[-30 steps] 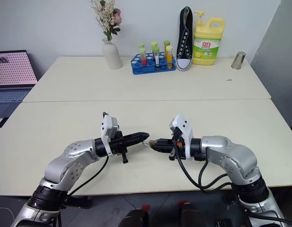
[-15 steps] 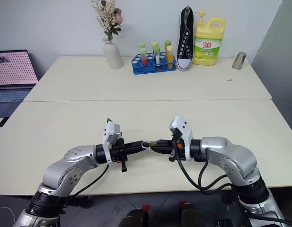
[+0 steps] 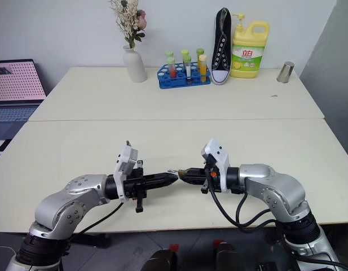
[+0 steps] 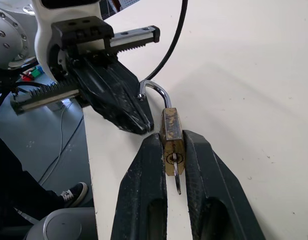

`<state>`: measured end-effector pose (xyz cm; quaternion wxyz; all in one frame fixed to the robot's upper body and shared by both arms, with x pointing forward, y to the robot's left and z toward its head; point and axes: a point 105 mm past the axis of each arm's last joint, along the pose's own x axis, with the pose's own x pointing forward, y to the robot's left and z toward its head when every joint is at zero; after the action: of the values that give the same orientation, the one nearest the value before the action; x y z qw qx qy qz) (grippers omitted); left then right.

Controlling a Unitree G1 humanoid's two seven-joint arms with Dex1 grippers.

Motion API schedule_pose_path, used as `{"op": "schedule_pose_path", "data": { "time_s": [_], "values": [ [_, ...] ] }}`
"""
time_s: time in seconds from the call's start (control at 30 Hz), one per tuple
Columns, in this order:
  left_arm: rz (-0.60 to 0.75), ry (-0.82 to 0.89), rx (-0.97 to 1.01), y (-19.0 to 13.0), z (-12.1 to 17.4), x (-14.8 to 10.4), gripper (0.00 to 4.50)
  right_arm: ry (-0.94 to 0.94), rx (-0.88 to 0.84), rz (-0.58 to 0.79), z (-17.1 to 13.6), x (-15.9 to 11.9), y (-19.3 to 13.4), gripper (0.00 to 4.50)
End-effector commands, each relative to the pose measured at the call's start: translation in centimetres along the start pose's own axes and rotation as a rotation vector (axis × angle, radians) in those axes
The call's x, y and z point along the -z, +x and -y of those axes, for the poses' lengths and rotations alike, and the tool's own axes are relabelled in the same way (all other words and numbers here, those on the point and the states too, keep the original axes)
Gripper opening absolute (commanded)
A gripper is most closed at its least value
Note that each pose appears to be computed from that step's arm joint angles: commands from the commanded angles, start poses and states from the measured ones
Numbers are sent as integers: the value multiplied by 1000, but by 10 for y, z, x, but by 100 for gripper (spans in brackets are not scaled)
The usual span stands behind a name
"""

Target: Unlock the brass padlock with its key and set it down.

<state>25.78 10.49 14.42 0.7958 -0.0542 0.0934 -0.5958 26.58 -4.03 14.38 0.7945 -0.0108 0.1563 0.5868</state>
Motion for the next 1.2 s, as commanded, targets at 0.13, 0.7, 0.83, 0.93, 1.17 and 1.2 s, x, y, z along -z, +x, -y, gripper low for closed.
{"op": "schedule_pose_path", "data": {
  "time_s": [0.13,0.7,0.83,0.93,1.17,1.2],
  "values": [
    [63,8,-16,0,-2,-22,0,-31,-16,25,-4,-6,-1,13],
    [-230,600,-135,-39,-15,9,0,15,-19,-6,0,2,-1,13],
    [-250,784,-88,-45,-8,22,86,99,-47,-37,1,11,6,13],
    [-254,816,-63,-46,-2,29,183,149,-66,-83,2,20,12,13],
    [-250,874,-59,-48,1,35,400,191,-73,-152,12,32,33,13],
    [-247,877,-62,-48,1,36,437,196,-66,-163,15,34,37,13]
  ]
}}
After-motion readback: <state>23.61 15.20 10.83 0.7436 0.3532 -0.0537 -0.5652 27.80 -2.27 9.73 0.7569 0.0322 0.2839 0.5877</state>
